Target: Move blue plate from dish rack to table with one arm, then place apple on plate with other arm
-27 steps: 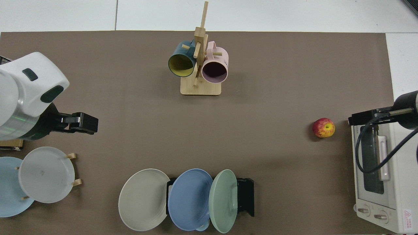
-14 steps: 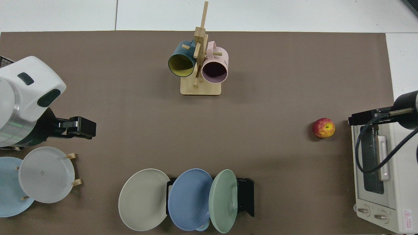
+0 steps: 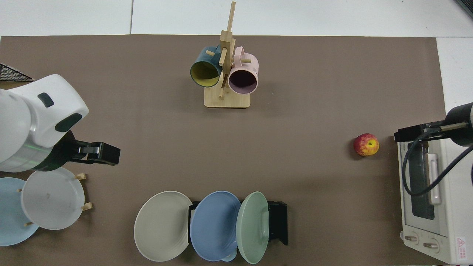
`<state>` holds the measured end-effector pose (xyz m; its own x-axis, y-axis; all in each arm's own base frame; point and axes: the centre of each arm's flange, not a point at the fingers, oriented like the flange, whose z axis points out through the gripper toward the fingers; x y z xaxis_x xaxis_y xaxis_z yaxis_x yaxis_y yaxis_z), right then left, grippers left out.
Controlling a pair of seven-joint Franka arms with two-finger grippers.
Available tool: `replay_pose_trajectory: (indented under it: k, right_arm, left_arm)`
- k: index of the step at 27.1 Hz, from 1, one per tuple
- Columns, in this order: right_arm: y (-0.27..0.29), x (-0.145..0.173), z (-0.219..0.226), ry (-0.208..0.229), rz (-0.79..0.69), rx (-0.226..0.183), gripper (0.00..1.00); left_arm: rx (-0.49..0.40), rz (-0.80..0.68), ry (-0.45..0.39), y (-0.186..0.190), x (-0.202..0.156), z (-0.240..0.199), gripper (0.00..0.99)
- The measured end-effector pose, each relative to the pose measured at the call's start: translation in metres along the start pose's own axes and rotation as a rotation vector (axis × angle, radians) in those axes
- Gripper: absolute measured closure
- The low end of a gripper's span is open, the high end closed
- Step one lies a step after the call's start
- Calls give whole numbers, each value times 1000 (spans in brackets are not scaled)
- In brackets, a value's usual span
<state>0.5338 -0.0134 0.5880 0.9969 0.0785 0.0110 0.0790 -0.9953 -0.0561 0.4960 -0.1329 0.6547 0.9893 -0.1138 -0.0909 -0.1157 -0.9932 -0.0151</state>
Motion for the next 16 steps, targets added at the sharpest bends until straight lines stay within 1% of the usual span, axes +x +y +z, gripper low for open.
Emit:
replay_pose_trajectory:
  k: [4,7,9,13,16]
  right_arm:
    - [0,0,0,0,0,0,0]
    - [0,0,0,0,0,0,0]
    - [0,0,0,0,0,0,0]
    - [0,0,0,0,0,0,0]
    - [0,0,0,0,0,0,0]
  left_arm:
    - [-17,44,14,12,-11,15,0]
    - [-17,74,1,27,-21,36,0]
    - [-20,97,-7,43,-27,54,0]
    - [-24,152,-6,86,-34,102,0]
    - [-50,167,-6,112,-43,133,0]
